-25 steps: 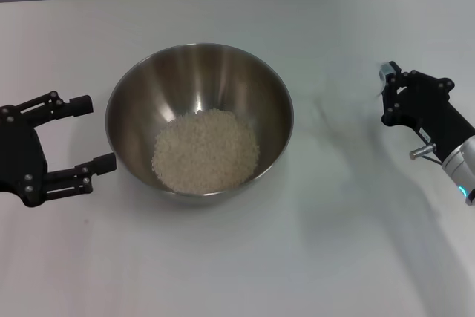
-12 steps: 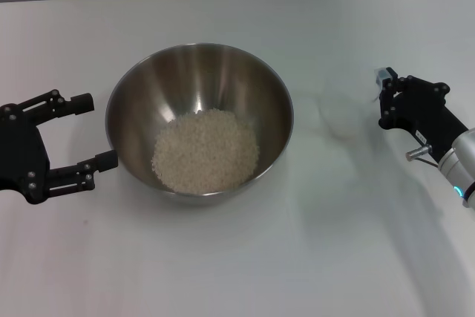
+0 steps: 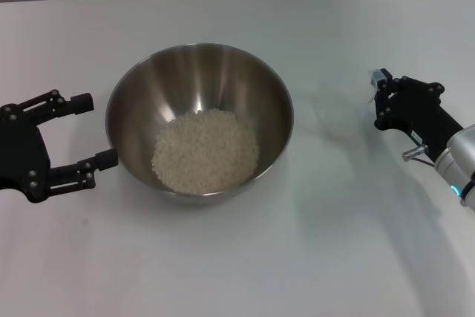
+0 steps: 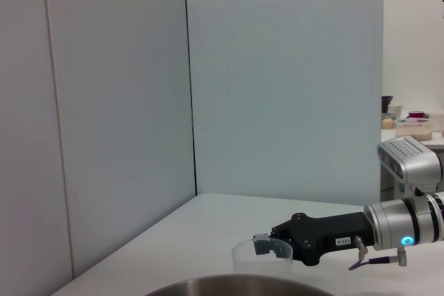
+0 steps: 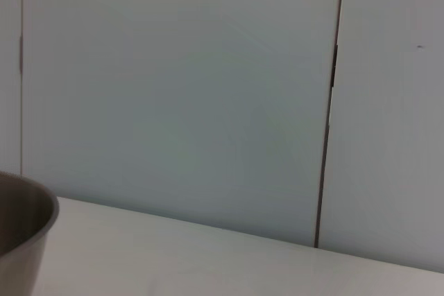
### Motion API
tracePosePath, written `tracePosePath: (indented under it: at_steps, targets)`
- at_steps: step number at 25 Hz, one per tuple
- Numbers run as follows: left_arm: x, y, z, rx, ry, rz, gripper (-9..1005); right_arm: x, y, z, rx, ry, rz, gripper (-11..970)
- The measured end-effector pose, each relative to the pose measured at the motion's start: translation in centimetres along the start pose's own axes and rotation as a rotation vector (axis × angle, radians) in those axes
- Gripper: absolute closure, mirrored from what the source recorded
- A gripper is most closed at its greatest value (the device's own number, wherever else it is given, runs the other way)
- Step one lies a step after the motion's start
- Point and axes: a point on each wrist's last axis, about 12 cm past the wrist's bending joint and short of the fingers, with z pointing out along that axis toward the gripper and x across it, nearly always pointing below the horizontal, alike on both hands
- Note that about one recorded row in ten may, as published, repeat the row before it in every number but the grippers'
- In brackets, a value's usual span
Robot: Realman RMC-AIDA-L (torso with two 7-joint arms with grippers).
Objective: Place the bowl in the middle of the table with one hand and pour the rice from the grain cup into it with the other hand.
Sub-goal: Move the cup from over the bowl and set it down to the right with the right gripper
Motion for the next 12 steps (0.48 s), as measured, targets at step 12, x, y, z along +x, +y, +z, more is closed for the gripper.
tracePosePath:
  at_steps: [12]
  targets:
    - [-0.16,0.27,0.20,-0.001,0.001,0.007,169,0.13,-0.72,-0.21,0.006,0.010,0.077,690]
